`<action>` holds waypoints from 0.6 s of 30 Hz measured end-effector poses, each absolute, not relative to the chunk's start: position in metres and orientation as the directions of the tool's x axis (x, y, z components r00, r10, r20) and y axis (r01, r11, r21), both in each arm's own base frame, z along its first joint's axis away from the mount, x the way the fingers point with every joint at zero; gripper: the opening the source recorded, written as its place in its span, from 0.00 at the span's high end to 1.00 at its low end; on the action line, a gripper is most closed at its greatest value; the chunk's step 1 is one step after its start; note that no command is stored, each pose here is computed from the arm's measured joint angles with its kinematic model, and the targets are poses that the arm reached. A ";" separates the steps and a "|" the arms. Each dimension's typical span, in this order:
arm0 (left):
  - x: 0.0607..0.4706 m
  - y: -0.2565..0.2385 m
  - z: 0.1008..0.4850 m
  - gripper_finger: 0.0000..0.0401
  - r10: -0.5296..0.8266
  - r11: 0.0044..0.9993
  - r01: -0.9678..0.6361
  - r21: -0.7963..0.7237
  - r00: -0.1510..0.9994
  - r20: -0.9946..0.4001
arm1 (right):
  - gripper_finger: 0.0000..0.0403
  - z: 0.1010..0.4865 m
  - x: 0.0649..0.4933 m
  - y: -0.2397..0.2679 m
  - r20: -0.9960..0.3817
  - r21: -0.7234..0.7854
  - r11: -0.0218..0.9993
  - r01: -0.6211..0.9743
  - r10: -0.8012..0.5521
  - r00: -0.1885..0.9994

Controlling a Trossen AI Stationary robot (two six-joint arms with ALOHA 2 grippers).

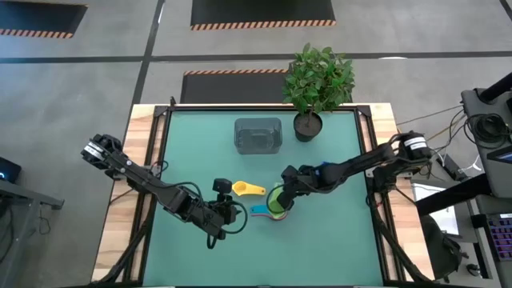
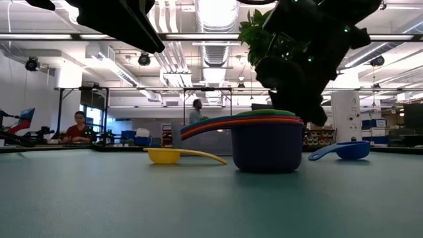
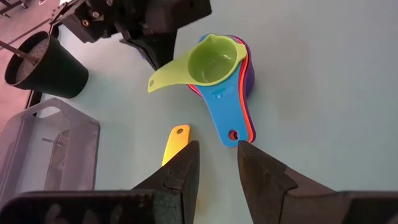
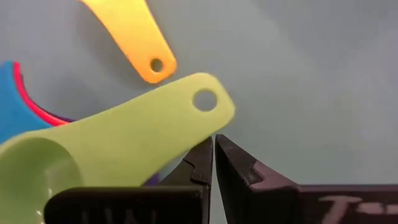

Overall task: Nest measuring cups in basket
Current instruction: Stack the green measuring cup into the light blue measuring cup

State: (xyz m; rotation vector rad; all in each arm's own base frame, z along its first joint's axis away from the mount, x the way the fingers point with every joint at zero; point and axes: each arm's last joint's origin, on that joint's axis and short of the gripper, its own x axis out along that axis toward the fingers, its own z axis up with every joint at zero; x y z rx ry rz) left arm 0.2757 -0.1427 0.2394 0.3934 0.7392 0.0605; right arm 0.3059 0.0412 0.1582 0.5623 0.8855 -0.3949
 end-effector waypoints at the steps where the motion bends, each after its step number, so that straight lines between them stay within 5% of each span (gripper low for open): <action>1: 0.276 -0.143 0.239 0.78 0.191 0.925 0.084 0.370 0.741 -0.644 | 0.98 0.158 0.308 0.042 -0.808 0.296 0.792 0.534 -0.091 0.582; 18: 0.276 -0.143 0.239 0.78 0.190 0.927 0.081 0.367 0.741 -0.644 | 0.98 0.180 0.333 0.046 -0.705 0.337 0.839 0.428 -0.076 0.705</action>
